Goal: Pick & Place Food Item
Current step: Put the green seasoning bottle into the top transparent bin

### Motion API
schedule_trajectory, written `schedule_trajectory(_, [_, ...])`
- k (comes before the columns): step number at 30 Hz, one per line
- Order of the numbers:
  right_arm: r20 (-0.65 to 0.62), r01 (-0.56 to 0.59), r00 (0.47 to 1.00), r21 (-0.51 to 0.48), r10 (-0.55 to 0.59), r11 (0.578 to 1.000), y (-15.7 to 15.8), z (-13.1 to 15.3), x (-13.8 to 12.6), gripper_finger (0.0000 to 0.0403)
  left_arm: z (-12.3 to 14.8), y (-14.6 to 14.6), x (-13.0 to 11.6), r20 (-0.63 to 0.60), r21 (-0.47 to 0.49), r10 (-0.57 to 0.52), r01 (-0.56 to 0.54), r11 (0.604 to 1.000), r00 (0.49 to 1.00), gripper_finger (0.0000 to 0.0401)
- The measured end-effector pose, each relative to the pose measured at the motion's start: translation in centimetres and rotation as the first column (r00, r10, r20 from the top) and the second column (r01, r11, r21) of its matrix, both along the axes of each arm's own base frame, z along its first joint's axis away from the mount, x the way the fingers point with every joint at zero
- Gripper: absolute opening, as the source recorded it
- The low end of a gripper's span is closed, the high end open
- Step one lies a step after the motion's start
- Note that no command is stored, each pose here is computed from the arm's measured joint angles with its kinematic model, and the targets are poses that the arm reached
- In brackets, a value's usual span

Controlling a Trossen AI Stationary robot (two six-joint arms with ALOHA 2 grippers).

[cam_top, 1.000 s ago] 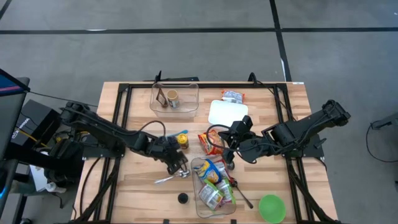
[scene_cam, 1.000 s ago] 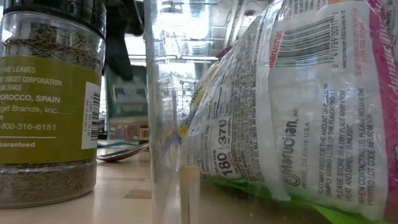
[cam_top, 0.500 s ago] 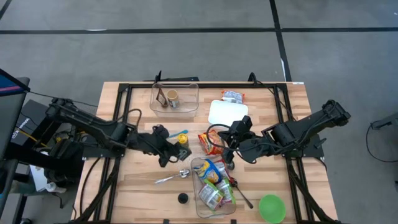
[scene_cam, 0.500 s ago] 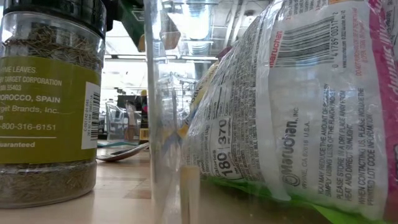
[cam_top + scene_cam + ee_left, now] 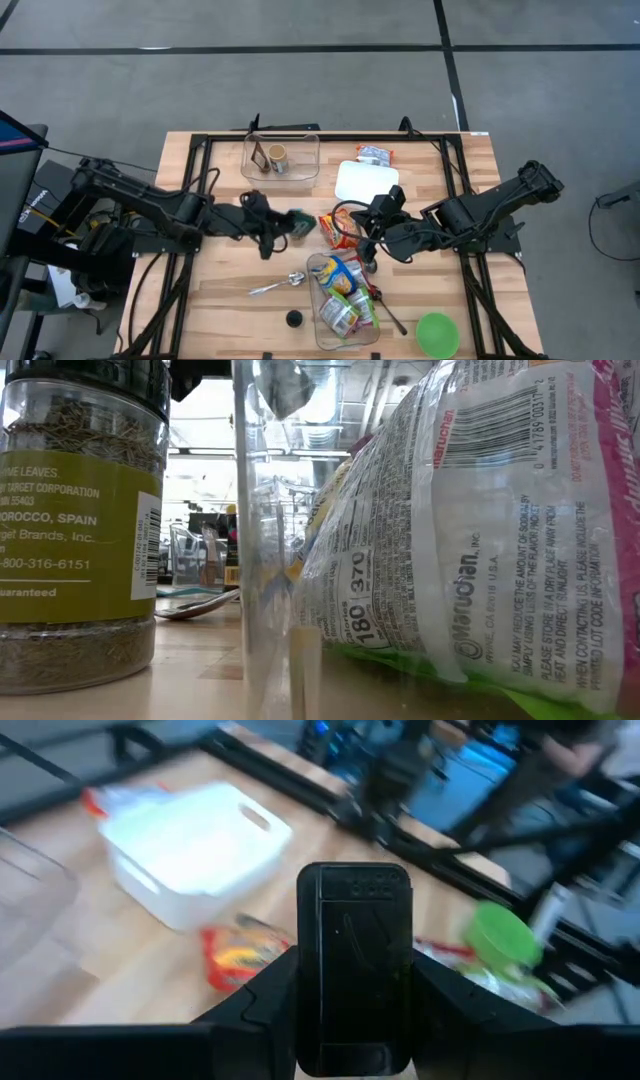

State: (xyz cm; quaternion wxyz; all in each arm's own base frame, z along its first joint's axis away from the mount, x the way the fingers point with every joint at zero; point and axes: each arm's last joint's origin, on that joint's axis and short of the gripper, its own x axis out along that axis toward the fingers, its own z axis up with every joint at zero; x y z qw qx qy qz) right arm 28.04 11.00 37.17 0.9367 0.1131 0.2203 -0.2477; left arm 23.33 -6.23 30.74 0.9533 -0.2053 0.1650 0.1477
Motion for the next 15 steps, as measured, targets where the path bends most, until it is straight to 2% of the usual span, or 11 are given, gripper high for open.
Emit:
schedule_trajectory(8, [0.017, -0.001, 1.0, 0.009, 0.001, 1.0, 0.1, 0.1, 0.1, 0.0001, 0.1, 2.9, 0.5, 0.001, 0.037, 0.138, -0.137, 0.99, 0.99, 0.0132])
schedule_trajectory(15, [0.022, -0.003, 1.0, 0.008, 0.003, 1.0, 0.1, 0.2, 0.1, 0.0001, 0.0, 6.4, 0.8, -0.009, 0.005, 0.218, -0.218, 0.976, 0.976, 0.0129])
